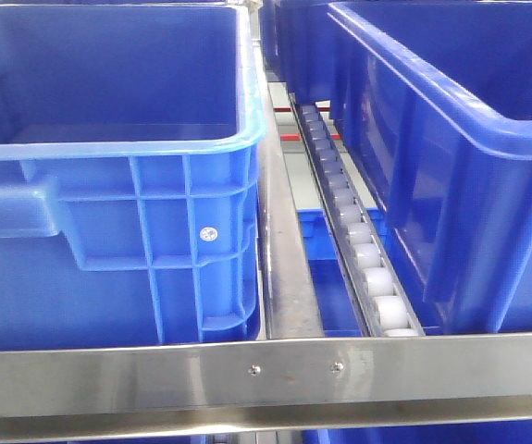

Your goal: Pick red cube and place on left shelf

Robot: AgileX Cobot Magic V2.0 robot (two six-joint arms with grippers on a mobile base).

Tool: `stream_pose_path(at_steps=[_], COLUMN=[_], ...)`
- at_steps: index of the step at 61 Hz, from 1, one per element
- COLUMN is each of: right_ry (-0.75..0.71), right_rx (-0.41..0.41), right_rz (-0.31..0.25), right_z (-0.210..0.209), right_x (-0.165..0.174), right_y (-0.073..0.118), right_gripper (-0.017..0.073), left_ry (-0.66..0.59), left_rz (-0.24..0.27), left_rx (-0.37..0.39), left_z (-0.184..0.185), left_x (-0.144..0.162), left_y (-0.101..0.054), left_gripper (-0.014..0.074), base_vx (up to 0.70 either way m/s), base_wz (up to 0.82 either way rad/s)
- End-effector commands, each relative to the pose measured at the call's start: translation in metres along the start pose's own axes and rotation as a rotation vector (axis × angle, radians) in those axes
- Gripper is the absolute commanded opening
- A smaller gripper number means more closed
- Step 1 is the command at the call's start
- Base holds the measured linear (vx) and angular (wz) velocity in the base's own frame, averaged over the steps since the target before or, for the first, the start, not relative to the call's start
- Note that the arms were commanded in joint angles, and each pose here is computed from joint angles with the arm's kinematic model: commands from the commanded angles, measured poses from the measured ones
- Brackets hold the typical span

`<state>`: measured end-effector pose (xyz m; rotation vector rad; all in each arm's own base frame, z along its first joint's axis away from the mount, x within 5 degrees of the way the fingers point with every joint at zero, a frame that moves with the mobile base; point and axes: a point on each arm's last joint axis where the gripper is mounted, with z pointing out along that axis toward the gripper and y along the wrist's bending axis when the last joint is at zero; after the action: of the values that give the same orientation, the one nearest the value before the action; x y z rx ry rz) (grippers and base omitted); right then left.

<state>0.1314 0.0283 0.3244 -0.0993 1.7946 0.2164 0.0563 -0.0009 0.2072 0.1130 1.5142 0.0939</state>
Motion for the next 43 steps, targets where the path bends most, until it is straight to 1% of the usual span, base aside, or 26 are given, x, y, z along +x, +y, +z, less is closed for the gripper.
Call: stream_pose_path(at_steps=[1,34,43], right_ry=[-0.119,-0.128,-0.101], right_rx=[-0.01,-0.012,-0.012], right_rz=[-0.017,-0.017,-0.017], right_z=[-0.004,-0.004,0.01], right_x=[-0.018,-0.019,-0.018], right_y=[0.001,0.002,0.002], right_gripper=[0.0059,0.0059,0.0059], left_ry=[-0.062,-0.062,-0.062], left_rz=[-0.005,-0.005,-0.005], left_rx=[-0.004,-0.004,-0.004], left_z=[0.001,0.001,0.001], left_x=[0.0,0.0,0.0], left_y=[0.0,0.0,0.0], left_gripper=[0.0106,0.0106,0.0106], base_vx=[0.0,0.0,0.02], base_wz=[0.0,0.0,0.14])
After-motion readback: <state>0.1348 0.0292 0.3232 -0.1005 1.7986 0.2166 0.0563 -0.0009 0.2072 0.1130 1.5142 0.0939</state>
